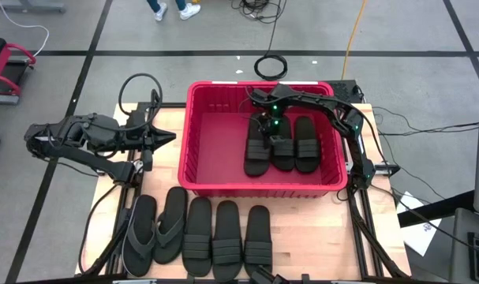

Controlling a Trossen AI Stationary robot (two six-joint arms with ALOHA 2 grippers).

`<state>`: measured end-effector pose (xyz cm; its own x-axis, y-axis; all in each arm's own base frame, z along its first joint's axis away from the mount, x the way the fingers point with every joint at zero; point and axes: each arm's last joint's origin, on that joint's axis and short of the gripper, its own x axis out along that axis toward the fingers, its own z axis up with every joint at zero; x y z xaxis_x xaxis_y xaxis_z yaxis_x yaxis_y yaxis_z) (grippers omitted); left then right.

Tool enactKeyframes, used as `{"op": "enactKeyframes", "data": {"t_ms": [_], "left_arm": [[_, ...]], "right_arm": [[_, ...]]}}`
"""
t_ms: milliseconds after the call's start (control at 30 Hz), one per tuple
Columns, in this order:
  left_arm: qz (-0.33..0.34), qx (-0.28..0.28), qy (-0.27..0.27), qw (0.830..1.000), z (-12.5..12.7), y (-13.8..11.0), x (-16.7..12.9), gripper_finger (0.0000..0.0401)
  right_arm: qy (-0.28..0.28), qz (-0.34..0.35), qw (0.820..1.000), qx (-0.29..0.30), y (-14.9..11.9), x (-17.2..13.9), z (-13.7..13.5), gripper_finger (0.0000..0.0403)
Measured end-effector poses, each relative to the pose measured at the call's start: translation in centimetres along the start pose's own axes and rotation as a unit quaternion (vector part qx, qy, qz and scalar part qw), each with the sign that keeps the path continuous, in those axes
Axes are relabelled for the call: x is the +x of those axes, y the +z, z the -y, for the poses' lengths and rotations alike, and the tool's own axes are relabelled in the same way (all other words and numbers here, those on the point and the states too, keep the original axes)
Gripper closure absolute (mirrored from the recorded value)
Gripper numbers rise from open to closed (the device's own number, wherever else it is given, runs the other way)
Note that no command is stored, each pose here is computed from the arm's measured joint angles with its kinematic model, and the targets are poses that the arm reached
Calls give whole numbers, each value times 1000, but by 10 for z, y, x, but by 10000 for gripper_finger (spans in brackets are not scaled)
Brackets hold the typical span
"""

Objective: Pick and place slides into bin
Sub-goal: Put the black slide into the red container

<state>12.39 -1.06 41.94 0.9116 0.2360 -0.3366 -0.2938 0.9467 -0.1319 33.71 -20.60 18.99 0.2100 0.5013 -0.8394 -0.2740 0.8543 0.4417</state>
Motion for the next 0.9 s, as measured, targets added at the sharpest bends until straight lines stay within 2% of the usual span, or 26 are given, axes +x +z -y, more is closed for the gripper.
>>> {"op": "enactKeyframes", "data": {"t_ms": [233,433,533,733,900], "left_arm": [[0,15,0,1000,0,0,0,375],[-1,13,-4,1000,0,0,0,375],[-3,13,-8,1000,0,0,0,375],[-2,41,-8,999,0,0,0,375],[0,73,0,997,0,0,0,375]], "right_arm": [[-26,-26,999,22,1,-1,-2,248],[-69,13,997,12,8,-23,-14,237],[-113,35,993,18,12,-40,-24,237],[-201,132,971,7,24,-89,-64,246],[-259,252,932,-35,31,-135,-115,299]]}}
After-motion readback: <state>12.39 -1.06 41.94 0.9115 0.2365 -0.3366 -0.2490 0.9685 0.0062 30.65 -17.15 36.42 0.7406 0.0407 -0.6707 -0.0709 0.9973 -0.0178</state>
